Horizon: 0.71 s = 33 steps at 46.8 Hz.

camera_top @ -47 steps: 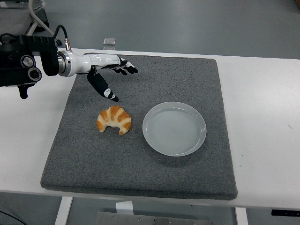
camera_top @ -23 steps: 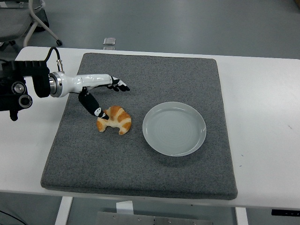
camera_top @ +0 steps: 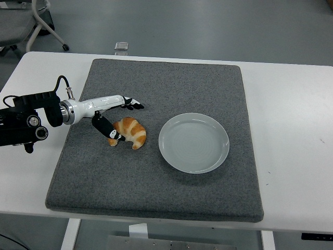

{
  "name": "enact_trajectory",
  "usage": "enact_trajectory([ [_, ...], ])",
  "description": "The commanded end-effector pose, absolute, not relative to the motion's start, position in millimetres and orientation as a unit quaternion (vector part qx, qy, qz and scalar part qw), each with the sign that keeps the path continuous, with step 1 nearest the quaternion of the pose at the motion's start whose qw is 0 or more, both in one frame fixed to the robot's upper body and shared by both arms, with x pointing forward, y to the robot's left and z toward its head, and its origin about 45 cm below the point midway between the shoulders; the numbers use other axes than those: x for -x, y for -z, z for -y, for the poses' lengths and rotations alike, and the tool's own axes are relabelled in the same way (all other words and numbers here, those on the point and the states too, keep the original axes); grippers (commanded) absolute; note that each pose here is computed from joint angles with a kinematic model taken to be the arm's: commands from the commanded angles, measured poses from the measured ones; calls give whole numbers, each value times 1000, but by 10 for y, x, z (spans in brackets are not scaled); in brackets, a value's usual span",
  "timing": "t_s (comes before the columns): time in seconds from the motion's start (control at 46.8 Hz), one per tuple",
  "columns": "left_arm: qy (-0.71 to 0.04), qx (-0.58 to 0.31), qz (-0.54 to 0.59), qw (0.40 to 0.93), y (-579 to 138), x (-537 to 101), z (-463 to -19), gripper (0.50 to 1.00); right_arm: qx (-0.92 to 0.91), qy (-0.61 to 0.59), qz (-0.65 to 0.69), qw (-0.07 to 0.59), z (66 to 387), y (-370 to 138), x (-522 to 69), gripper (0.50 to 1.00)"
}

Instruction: Place the bread on the plate

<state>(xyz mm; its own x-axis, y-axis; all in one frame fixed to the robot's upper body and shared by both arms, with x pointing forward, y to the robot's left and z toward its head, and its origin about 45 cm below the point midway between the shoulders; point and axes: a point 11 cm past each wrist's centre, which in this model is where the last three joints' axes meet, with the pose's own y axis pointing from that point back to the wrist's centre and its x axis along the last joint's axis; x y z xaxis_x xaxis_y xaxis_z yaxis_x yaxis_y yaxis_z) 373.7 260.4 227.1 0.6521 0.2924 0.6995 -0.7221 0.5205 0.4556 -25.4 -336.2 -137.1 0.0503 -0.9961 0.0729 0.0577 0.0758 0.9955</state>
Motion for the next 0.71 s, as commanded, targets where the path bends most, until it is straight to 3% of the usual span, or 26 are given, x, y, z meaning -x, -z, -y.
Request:
enact_trajectory([
  [0.0,-303,-377,280,829,-2221,-3721,-2569,954,-477,483,491,545,3365,1371,256,930],
  [0.449,-289,-364,272,843,-2053,-3643,-2375,932,-479,482,491,545,3365,1371,238,930],
  [0.641,-289,-365,267,843,-2027,-3625,-2394,789,-479,482,491,545,3365,1371,238,930],
  [0.684,-288,-364,266,845,-2024,-3616,-2394,776,-479,482,491,545,3365,1371,238,930],
])
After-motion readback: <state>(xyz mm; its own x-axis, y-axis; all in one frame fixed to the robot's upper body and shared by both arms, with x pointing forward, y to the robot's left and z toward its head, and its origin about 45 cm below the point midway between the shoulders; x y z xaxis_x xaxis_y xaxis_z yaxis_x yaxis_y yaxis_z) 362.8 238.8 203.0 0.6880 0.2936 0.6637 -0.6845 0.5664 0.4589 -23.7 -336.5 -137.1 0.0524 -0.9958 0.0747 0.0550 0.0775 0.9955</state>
